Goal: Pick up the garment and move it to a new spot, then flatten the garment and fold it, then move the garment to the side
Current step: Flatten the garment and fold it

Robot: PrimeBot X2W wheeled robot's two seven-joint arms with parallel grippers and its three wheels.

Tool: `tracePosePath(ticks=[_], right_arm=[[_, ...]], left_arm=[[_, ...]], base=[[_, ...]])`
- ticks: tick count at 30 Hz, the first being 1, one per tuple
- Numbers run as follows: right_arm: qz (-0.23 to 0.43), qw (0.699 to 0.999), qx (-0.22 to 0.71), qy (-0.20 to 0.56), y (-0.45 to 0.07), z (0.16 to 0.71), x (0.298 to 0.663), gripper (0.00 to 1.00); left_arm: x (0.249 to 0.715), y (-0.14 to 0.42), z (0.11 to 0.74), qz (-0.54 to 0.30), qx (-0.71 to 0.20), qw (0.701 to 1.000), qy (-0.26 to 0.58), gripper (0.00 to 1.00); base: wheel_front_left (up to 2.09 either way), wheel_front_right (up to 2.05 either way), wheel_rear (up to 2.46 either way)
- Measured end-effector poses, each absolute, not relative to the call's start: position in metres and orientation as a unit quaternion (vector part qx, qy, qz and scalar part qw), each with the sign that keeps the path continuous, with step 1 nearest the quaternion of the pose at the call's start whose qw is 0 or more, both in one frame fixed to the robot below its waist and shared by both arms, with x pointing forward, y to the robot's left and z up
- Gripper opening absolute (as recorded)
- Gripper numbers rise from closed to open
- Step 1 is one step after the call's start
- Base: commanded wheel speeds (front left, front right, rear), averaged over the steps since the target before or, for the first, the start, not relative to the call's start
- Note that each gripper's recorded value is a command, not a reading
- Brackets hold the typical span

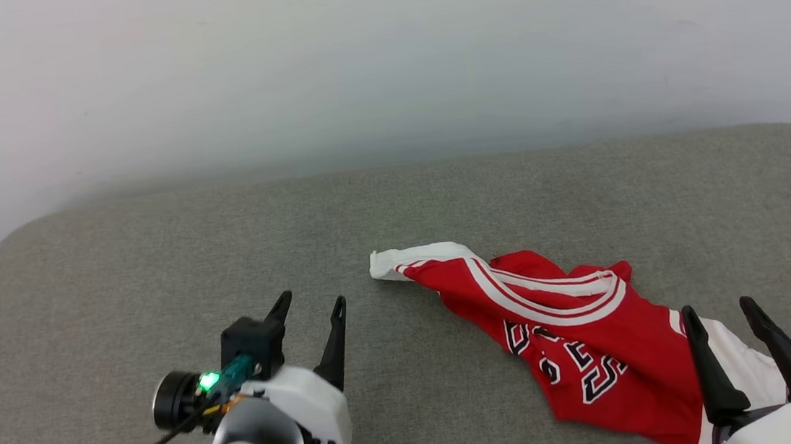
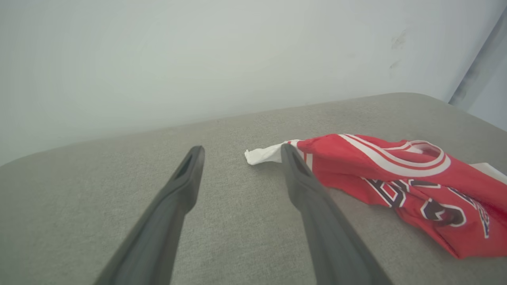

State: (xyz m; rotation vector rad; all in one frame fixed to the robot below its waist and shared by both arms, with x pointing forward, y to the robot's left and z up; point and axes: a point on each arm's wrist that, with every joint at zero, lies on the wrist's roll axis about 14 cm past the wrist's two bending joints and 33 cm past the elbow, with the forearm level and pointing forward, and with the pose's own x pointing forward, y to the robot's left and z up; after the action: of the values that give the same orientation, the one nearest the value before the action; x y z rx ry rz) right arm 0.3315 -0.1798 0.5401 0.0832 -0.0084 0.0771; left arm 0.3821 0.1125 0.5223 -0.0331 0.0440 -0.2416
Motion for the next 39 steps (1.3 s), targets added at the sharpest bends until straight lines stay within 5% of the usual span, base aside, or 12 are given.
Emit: tracePosePath(ticks=[8, 19, 25, 26, 27, 28, 29, 39], right_arm=[[0.034, 0.999, 0.035, 0.014, -0.18, 0.535, 0.336, 1.0], [-0.002, 0.998, 0.049, 0.045, -0.2, 0.514, 0.338, 1.0], [-0.014, 0.997, 0.06, 0.053, -0.206, 0.505, 0.343, 1.0], [-0.017, 0.997, 0.06, 0.054, -0.208, 0.503, 0.343, 1.0], [-0.02, 0.996, 0.062, 0.057, -0.209, 0.501, 0.343, 1.0], [-0.023, 0.996, 0.063, 0.061, -0.211, 0.498, 0.343, 1.0], [-0.025, 0.996, 0.063, 0.061, -0.212, 0.497, 0.343, 1.0], [-0.029, 0.995, 0.066, 0.062, -0.215, 0.495, 0.347, 1.0]], left_arm=[[0.432, 0.062, 0.528, -0.23, 0.04, 0.969, 0.085, 1.0], [0.45, 0.036, 0.455, -0.33, 0.17, 0.882, 0.289, 1.0], [0.457, 0.03, 0.437, -0.363, 0.205, 0.848, 0.327, 1.0], [0.461, 0.03, 0.436, -0.364, 0.206, 0.848, 0.326, 0.84], [0.464, 0.03, 0.434, -0.366, 0.213, 0.846, 0.325, 0.5], [0.466, 0.029, 0.432, -0.367, 0.214, 0.844, 0.328, 0.34], [0.467, 0.027, 0.429, -0.37, 0.213, 0.842, 0.329, 0.0], [0.475, 0.031, 0.428, -0.358, 0.194, 0.853, 0.328, 0.0]], base=[[0.0, 0.0, 0.0], [0.0, 0.0, 0.0], [0.0, 0.0, 0.0], [0.0, 0.0, 0.0], [0.0, 0.0, 0.0], [0.0, 0.0, 0.0], [0.0, 0.0, 0.0], [0.0, 0.0, 0.0]])
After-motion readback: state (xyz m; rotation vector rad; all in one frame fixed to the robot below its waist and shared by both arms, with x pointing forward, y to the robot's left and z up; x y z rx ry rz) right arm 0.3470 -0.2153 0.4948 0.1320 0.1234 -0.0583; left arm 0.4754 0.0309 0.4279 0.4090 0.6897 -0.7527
